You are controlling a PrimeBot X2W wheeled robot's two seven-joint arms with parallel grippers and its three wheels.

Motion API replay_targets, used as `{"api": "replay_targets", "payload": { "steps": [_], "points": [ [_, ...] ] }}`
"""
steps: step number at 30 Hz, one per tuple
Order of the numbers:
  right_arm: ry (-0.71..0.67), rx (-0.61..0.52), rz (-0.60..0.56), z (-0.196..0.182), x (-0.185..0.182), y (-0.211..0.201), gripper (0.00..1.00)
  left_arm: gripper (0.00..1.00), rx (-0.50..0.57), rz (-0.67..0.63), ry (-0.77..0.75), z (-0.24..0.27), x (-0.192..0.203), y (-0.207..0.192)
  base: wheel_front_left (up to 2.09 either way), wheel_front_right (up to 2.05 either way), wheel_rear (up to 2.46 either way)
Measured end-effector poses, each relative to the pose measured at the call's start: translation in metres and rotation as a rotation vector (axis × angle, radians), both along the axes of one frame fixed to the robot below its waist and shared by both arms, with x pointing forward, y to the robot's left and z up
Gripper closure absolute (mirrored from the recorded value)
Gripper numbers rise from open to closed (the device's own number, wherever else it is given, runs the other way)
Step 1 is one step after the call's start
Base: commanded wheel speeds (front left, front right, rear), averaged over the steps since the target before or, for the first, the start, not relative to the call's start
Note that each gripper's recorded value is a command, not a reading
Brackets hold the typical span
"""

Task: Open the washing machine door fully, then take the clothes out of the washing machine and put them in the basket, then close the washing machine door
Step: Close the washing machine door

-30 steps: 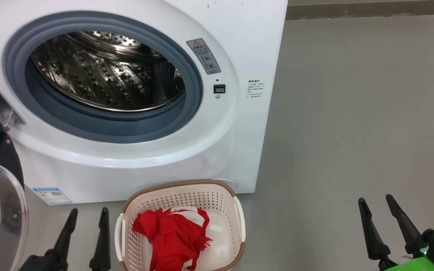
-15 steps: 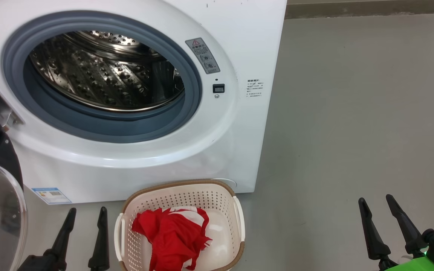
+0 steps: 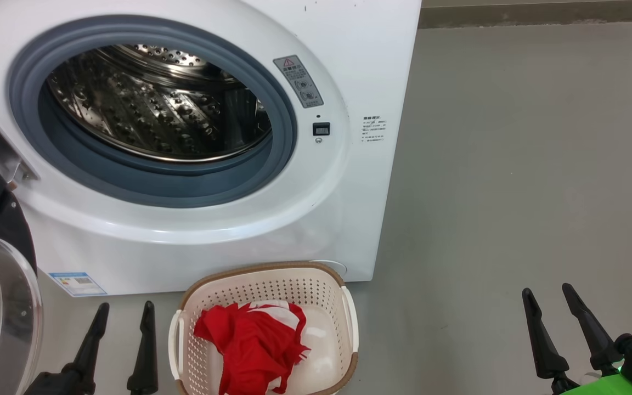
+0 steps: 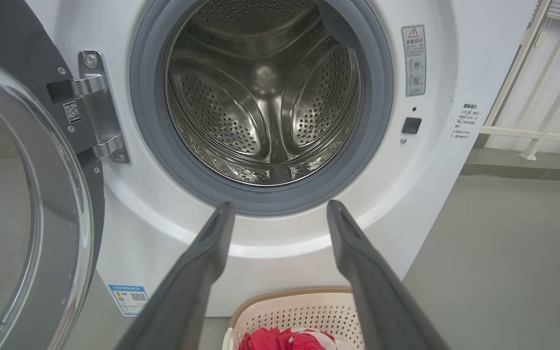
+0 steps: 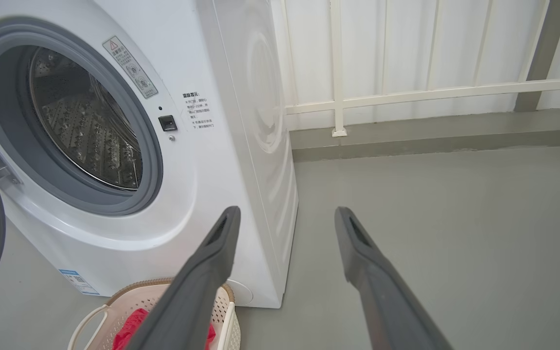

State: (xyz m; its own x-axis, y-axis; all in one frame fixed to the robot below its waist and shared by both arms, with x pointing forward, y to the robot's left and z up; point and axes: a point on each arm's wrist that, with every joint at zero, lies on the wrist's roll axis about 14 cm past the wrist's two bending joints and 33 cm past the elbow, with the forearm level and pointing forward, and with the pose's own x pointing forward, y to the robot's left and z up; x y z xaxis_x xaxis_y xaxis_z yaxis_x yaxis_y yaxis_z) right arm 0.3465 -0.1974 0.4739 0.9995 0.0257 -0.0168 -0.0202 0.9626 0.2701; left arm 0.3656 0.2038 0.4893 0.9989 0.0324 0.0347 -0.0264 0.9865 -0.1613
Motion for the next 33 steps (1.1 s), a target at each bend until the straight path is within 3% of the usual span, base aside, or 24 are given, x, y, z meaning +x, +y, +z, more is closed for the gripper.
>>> {"api": "replay_targets", "payload": {
  "steps": [33],
  "points": [
    [-0.001, 0.001, 0.008, 0.0003, 0.0018, 0.0026, 0.00, 0.00, 0.005, -0.014, -0.012, 0.0039, -0.0038, -0.0046, -0.53, 0.53, 0.00]
  ]
}}
